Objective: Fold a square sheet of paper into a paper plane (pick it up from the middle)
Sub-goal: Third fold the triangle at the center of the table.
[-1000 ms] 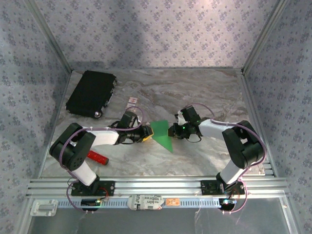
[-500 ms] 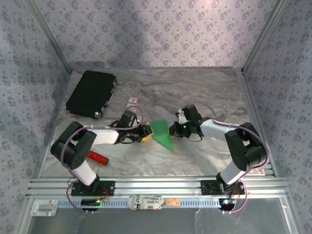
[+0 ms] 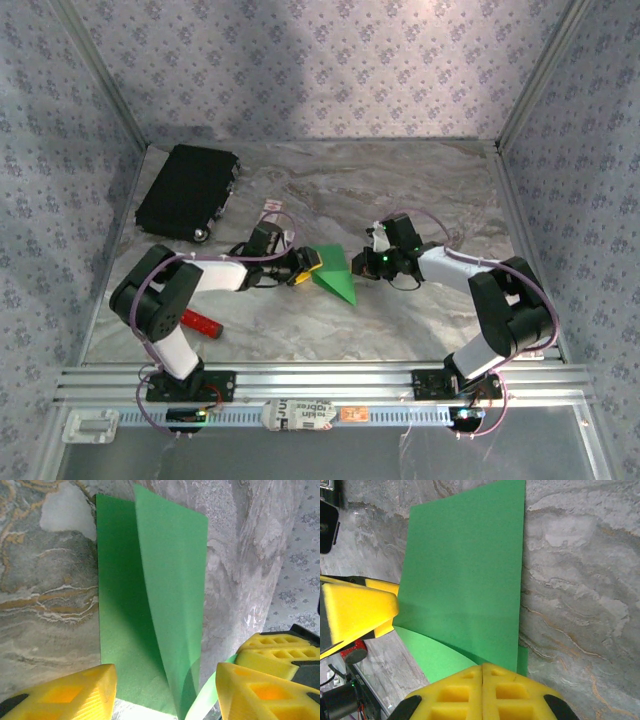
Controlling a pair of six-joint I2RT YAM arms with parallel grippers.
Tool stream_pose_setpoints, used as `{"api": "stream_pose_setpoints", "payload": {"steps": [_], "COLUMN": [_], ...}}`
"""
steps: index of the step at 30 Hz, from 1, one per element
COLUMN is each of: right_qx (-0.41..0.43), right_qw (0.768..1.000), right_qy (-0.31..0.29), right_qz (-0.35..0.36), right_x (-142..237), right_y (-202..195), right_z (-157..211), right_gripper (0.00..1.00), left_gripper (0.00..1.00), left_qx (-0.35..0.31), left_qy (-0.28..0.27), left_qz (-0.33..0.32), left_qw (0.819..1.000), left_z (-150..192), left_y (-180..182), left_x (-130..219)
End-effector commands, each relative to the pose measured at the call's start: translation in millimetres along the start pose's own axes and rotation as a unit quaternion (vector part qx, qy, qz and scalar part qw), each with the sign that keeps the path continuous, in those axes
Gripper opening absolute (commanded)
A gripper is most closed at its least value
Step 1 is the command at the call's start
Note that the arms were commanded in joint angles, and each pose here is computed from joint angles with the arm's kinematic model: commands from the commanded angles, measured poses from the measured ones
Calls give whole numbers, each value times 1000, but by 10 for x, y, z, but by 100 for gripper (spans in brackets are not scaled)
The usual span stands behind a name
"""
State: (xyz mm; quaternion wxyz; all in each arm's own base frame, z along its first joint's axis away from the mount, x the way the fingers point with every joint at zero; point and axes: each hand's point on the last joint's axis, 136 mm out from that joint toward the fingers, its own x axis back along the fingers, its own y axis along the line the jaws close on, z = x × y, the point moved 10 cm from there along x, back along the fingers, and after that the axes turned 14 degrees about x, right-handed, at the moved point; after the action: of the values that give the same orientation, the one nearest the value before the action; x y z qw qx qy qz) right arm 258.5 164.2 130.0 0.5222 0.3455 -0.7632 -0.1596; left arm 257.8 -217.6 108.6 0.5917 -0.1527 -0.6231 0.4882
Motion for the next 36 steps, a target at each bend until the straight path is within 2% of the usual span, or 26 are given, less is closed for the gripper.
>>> {"api": "stream_pose_setpoints", "payload": {"steps": [1,5,10,14,16,20,23,25,28,36], "right_qx": [4,3,0,-2,2,42,144,197,254,342], "right_qw": [1000,1000,1000,1000,1000,997,983,968,949,906], "right_qy": [-4,-1,0,-4,-12,-33,-66,-75,-77,-96], "right_qz": [-8,-7,-3,-1,15,53,90,135,168,230], "right_x": [43,40,35,75,132,260,339,375,372,156], "right_y": [3,-7,-25,-9,3,84,345,464,567,680], "right_z": [24,41,68,90,120,196,336,435,536,720], "right_gripper": [7,8,10,21,28,36,44,45,44,44], "left_gripper": [54,47,32,26,25,25,24,23,21,17], "left_qx": [-4,-2,5,10,11,12,12,12,12,13], "left_qy": [13,21,28,29,28,29,32,33,32,34], "left_qz": [29,37,53,61,64,69,74,77,76,77], "left_qw": [999,999,998,998,997,997,997,996,997,996], "left_z": [-37,-60,-89,-90,-87,-78,-71,-61,-58,-49], "left_y": [-129,-153,-195,-208,-207,-213,-233,-250,-246,-259], "left_x": [-42,-95,-144,-148,-136,-124,-113,-101,-93,-87]}}
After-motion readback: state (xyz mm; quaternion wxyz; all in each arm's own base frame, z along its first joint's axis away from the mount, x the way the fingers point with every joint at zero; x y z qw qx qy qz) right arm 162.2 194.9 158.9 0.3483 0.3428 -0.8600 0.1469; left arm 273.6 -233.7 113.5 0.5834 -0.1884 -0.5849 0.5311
